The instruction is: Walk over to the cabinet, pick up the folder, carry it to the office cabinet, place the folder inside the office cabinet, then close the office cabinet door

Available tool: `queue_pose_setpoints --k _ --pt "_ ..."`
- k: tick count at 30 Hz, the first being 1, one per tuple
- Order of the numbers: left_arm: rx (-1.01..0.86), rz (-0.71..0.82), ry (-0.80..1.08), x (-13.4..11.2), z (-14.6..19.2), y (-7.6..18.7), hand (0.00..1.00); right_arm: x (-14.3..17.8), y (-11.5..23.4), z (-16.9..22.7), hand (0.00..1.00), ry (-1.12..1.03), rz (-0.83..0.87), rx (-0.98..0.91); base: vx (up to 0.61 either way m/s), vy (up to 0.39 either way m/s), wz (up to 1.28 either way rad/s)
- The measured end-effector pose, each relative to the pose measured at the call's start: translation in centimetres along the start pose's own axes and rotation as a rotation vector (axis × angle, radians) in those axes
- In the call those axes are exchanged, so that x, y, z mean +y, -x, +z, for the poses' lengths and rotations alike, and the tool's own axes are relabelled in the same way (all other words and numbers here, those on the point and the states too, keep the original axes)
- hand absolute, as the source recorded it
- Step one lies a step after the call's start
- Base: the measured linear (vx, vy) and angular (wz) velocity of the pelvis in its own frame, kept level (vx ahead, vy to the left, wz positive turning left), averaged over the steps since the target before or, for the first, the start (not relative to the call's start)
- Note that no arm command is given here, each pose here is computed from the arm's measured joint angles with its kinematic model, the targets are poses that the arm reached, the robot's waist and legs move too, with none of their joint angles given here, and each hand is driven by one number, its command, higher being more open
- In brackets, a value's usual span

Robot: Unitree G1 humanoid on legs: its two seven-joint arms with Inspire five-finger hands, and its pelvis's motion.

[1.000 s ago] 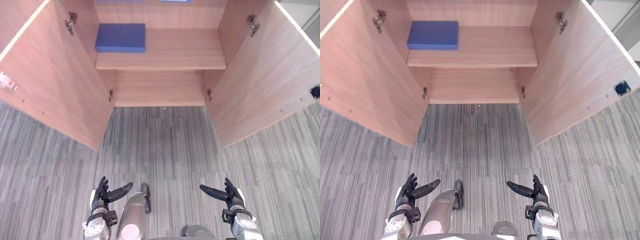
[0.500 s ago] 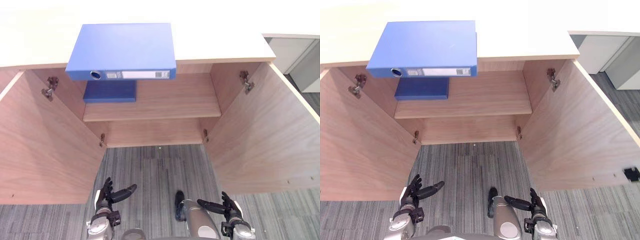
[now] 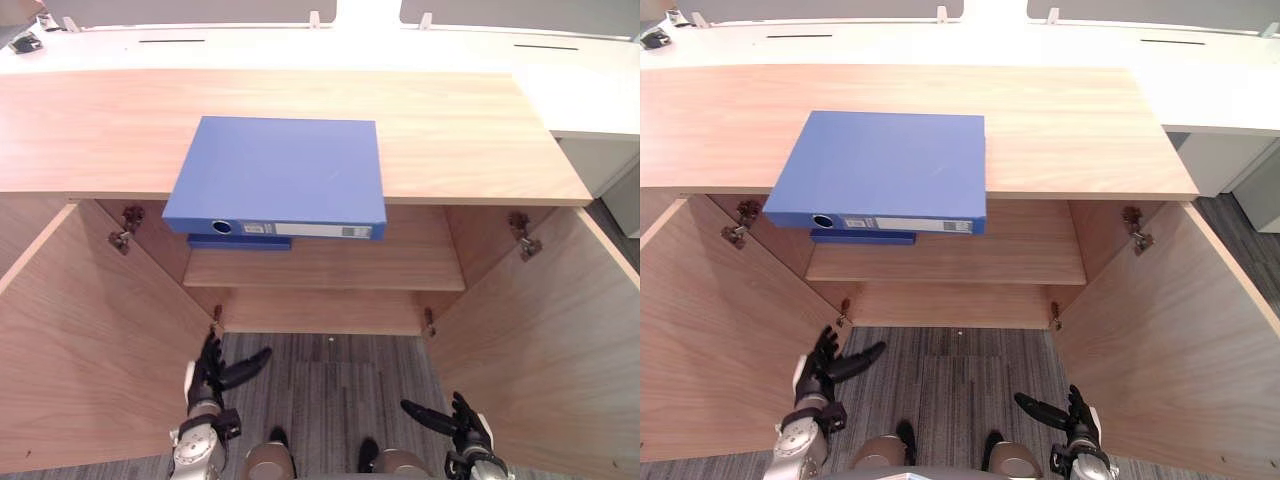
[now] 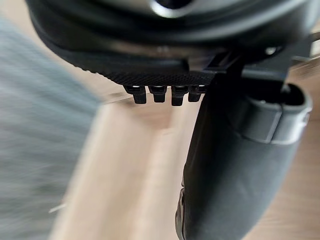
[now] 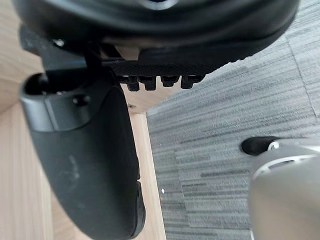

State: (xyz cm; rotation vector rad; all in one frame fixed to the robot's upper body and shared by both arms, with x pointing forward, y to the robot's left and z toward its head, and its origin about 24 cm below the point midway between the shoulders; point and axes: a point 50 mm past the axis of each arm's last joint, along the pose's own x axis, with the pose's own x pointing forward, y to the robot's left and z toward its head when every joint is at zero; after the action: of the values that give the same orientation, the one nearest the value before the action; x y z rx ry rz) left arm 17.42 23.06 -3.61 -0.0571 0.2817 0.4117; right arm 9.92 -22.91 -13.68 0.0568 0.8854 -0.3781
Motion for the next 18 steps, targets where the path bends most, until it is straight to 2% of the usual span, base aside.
queue_pose_setpoints --k 4,7,12,18 --pt "-0.205 0.039 -0.086 0.9 4.3 0.5 1.0 0.0 0.1 -0.5 1.0 0.002 -0.002 0.02 0.05 0.017 0.04" --pt "-0.349 0.056 -0.214 0.9 6.9 1.4 1.0 -0.1 0.1 -0.7 1.0 0.013 -0.001 0.021 0.01 -0.015 0.09" --pt "-0.69 0.024 -0.484 -0.1 12.8 3.6 1.0 0.2 0.2 -1.5 1.0 0.086 0.027 0.048 -0.03 -0.012 0.07" --pt "-0.867 -0.09 -0.77 -2.3 14.2 4.2 1.0 0.6 0.3 -2.0 1.0 0.137 0.056 0.065 -0.04 -0.001 0.0"
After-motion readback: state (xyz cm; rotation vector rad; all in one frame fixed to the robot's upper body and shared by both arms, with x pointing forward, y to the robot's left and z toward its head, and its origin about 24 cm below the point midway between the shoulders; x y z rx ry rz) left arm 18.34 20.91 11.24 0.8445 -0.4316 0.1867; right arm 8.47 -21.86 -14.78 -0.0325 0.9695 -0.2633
